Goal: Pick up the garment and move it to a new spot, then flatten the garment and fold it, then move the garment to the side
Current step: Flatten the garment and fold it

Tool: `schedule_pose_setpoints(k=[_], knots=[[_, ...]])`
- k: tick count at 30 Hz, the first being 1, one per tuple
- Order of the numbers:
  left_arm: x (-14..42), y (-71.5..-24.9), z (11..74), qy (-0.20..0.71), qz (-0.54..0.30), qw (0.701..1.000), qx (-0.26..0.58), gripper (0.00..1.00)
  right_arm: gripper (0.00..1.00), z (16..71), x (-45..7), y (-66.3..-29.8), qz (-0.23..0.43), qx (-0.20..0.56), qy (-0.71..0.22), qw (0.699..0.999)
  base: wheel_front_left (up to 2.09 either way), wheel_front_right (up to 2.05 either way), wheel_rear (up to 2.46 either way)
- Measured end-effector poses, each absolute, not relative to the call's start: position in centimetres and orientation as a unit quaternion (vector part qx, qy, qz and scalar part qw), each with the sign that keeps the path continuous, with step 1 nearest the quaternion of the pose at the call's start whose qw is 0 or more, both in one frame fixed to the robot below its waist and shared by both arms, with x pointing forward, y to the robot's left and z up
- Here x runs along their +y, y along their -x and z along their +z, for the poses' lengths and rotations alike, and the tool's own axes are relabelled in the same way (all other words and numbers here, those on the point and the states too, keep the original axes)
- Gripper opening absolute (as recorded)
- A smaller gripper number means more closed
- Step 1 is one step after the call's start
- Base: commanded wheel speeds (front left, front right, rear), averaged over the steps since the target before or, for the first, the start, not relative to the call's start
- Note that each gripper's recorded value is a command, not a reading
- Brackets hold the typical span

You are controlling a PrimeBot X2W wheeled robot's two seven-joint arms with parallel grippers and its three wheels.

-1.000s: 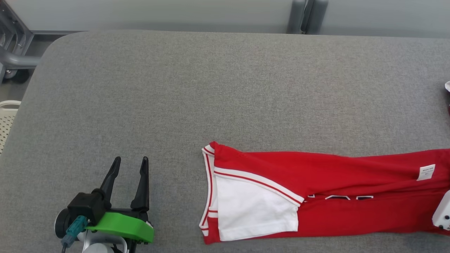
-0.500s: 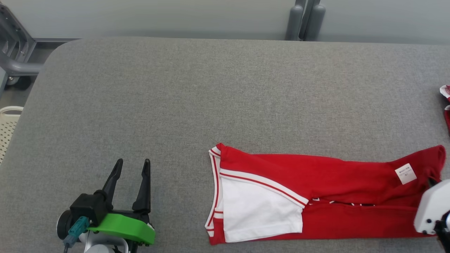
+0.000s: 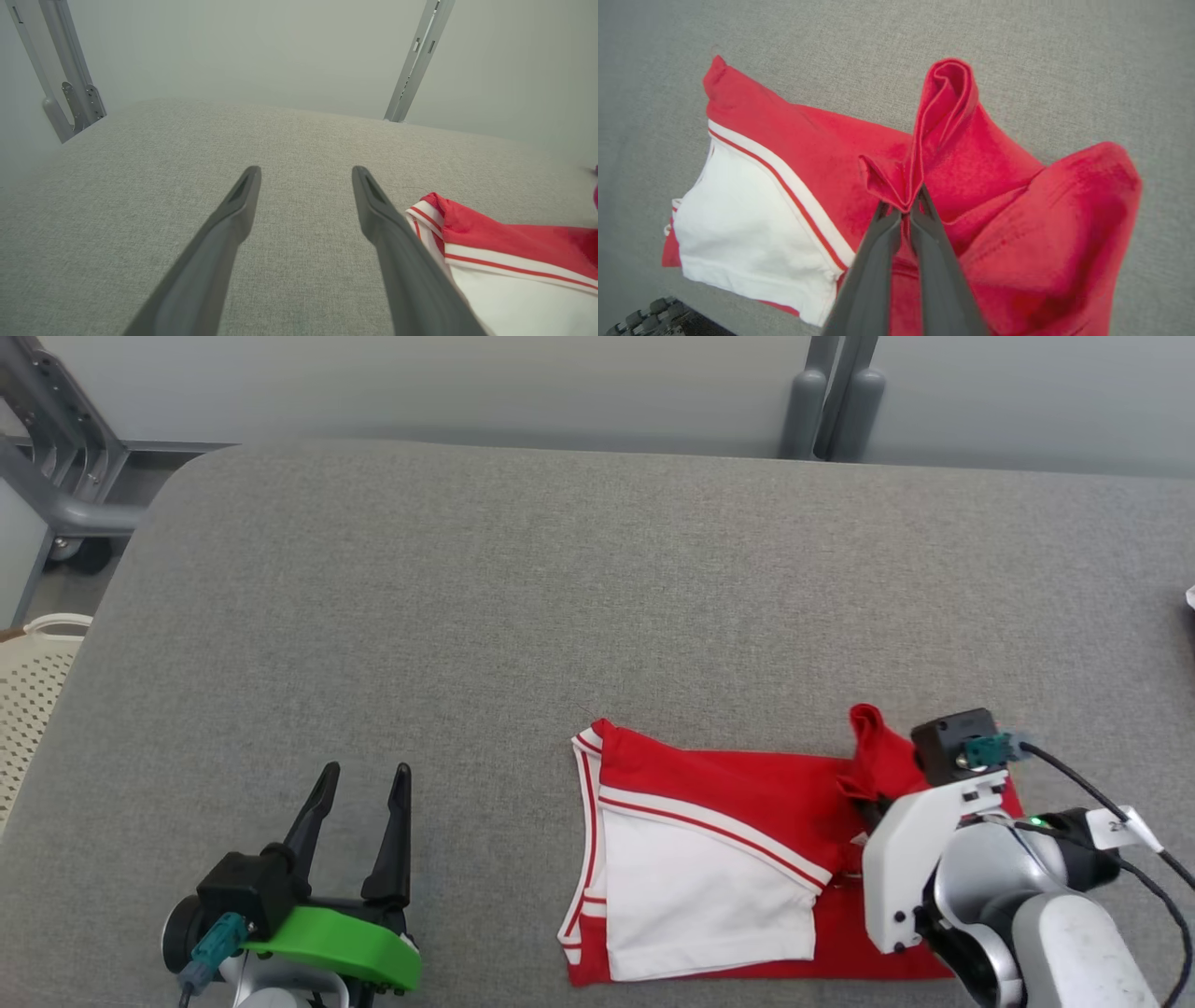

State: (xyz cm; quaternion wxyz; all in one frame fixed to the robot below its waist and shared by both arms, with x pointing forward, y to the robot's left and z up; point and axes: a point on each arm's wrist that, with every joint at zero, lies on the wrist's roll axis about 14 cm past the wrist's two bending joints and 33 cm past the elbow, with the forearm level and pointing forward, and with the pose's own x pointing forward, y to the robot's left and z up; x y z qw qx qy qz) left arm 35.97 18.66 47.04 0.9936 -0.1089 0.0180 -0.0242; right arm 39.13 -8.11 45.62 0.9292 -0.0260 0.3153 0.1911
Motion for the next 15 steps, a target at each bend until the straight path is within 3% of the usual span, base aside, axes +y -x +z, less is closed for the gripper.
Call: schedule_pose_setpoints(k=[15], knots=[[19.7,-35.5,46.9,0.108,-0.008,0.994,0.019,1.00,0.00,45.7,1.1,-38.5,0.325,0.303,0.029,0.895,0.00,0.00,0.00]])
